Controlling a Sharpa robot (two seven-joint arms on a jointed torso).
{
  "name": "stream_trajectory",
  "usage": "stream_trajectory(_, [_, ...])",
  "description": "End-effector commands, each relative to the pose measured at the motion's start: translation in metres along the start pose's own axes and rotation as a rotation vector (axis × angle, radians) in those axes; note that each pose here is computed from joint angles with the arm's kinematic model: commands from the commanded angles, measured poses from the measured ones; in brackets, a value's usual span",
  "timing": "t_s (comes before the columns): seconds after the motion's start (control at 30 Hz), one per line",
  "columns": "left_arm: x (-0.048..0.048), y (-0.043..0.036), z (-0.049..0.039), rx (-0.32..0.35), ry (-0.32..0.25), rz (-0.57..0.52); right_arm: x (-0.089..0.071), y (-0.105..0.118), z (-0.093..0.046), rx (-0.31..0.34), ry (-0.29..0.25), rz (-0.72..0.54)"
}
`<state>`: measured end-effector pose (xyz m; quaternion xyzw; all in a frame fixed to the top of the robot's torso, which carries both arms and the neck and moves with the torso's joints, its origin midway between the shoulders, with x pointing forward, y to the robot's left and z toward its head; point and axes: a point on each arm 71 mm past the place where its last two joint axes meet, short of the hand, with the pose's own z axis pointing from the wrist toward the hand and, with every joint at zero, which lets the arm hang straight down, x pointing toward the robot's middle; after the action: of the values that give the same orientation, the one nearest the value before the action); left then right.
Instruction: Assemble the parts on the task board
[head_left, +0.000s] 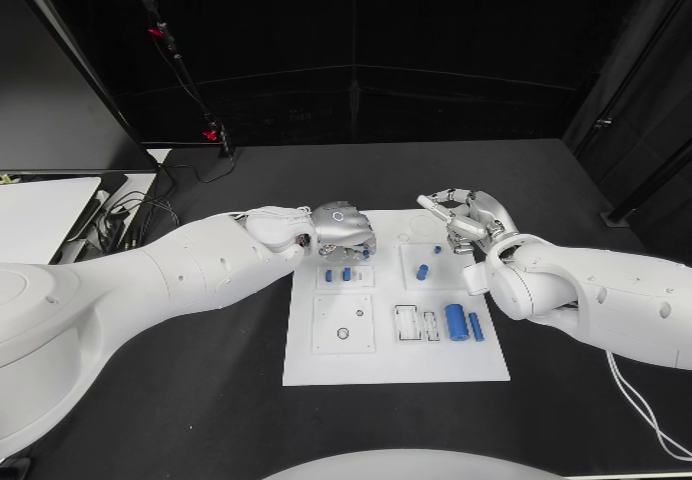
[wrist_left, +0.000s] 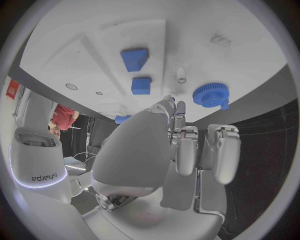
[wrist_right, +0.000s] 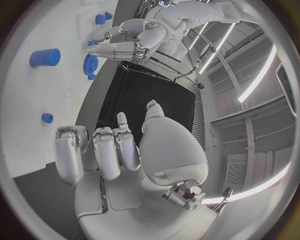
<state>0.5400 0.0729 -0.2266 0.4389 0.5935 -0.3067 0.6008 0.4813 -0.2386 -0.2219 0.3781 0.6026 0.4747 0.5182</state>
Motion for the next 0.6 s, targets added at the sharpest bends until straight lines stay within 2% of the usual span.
stream_trajectory(0.03, [-0.0160, 0.0012, -0.0023, 0.031, -0.097, 0.055, 0.000, 0.001, 0.000, -0.005, 0.001, 0.002])
stream_trajectory(0.17, [-0.0254, 0.0056, -0.0084, 0.026, -0.101, 0.060, -0.001, 0.001, 0.000, -0.004, 0.000, 0.001])
stream_trajectory(0.27, [-0.0287, 0.0086, -0.0139, 0.018, -0.092, 0.057, -0.001, 0.001, 0.000, -0.004, -0.001, 0.001])
stream_trajectory(0.6, [-0.0233, 0.0195, -0.0388, -0.024, -0.013, 0.019, -0.001, 0.001, 0.000, -0.004, 0.001, 0.001])
